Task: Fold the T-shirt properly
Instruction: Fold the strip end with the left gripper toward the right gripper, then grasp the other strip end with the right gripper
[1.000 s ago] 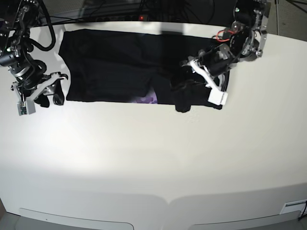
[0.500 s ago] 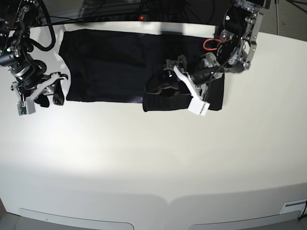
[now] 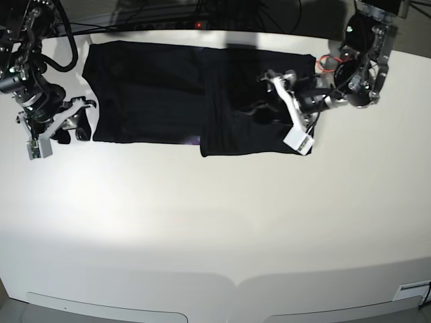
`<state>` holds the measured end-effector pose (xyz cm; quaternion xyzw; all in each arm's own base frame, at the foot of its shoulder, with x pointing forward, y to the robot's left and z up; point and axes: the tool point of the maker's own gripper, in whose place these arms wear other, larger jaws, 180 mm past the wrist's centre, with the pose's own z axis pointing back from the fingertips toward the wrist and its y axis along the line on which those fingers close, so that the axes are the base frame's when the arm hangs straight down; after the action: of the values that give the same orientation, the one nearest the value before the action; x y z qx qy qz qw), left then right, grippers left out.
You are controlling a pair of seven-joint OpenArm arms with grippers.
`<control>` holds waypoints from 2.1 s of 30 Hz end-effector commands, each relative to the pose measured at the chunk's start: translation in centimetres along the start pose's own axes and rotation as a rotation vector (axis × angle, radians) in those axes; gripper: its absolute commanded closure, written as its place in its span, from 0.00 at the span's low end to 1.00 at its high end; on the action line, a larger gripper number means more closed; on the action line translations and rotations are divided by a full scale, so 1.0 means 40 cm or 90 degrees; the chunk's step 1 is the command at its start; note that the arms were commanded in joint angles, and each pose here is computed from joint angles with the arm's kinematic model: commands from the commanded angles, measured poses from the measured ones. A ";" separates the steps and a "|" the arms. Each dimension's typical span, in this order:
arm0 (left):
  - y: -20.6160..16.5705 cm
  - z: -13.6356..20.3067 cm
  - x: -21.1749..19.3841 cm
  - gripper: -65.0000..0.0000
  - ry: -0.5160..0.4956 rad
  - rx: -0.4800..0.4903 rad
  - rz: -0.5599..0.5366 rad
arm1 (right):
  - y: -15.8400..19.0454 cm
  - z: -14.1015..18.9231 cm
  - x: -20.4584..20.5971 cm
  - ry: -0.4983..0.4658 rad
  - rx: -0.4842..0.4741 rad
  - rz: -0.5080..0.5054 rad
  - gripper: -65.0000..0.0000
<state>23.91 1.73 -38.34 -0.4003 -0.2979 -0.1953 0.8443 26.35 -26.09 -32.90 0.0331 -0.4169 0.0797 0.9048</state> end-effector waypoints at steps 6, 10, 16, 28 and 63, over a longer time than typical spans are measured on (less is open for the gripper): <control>0.071 0.052 0.012 0.48 -0.028 0.077 -0.046 | 0.029 0.014 -0.028 0.065 0.052 -0.013 0.54; 0.119 0.063 -0.012 0.48 -0.030 0.153 -0.075 | 0.030 0.020 -0.032 0.078 0.064 -0.002 0.54; 0.147 0.059 -0.061 0.48 -0.014 0.175 -0.060 | -0.023 0.031 -0.061 0.134 0.044 0.020 0.54; 0.158 0.057 -0.072 0.48 -0.008 0.180 -0.052 | -0.094 -0.035 -0.171 0.197 0.085 -0.103 0.54; 0.156 0.055 -0.071 0.48 -0.010 0.178 -0.050 | 0.178 -0.032 -0.262 0.295 0.351 -0.260 0.54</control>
<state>24.61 7.12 -42.46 -0.2768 -0.3505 -0.1757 0.8773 19.43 -19.46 -42.02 0.3493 -0.1561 0.0028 0.9239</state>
